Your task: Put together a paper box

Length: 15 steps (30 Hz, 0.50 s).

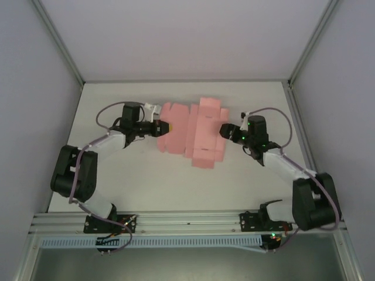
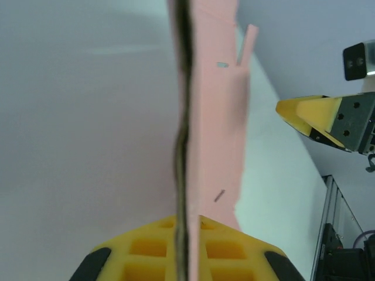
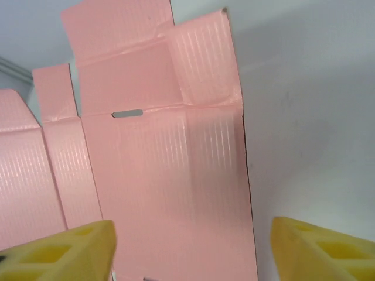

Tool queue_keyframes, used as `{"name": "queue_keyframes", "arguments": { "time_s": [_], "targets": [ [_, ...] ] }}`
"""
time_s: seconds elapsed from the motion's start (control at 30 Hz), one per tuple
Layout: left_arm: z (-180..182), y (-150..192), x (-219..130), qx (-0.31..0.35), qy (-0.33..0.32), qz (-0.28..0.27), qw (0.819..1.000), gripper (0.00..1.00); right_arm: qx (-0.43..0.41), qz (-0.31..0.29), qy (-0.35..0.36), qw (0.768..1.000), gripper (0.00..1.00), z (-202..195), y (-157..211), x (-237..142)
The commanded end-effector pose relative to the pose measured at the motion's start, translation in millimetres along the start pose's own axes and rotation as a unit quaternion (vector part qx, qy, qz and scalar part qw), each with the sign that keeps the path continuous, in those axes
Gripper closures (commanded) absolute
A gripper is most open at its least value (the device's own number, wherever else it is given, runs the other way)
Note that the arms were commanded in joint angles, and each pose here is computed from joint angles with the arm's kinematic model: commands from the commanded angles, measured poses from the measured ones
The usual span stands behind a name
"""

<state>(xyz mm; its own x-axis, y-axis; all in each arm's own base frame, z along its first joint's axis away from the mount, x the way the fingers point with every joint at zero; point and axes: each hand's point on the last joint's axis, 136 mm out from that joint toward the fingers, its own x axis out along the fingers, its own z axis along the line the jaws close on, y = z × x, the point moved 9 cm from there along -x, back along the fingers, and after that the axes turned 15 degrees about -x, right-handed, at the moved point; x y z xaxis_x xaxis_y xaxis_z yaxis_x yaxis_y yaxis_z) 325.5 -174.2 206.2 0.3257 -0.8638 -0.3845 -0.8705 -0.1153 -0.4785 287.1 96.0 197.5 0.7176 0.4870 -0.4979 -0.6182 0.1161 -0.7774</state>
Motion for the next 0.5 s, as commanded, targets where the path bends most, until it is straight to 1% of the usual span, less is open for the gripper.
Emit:
{"name": "queue_keyframes", "arguments": {
  "time_s": [0.0,0.07,0.17,0.27,0.37,0.43,0.47],
  "targets": [
    [-46.6,-23.9,-23.6,0.110,0.082,-0.039,0.990,1.00,-0.052,-0.034,0.012,0.998,0.22,3.2,-16.2,-29.8],
    [-60.2,-26.8,-32.1,0.129,0.109,-0.047,0.985,1.00,-0.076,-0.058,0.011,0.995,0.18,5.7,-20.3,-43.0],
    [-81.3,-25.9,-45.3,0.156,0.157,-0.052,0.974,1.00,-0.098,-0.093,-0.007,0.991,0.15,8.1,-22.5,-55.7],
    [-98.8,-20.8,-60.0,0.185,0.197,-0.060,0.961,1.00,-0.098,-0.122,-0.043,0.987,0.15,7.6,-23.9,-61.1],
    [-111.8,-16.5,-71.6,0.203,0.212,-0.071,0.953,1.00,-0.106,-0.137,-0.099,0.980,0.14,11.1,-26.4,-61.1],
    [-117.2,-15.0,-76.9,0.208,0.214,-0.075,0.951,1.00,-0.113,-0.139,-0.129,0.975,0.17,14.8,-29.9,-60.4],
    [-119.8,-14.4,-79.0,0.210,0.217,-0.078,0.950,1.00,-0.118,-0.139,-0.144,0.973,0.20,17.1,-31.2,-59.9]
  ]
}}
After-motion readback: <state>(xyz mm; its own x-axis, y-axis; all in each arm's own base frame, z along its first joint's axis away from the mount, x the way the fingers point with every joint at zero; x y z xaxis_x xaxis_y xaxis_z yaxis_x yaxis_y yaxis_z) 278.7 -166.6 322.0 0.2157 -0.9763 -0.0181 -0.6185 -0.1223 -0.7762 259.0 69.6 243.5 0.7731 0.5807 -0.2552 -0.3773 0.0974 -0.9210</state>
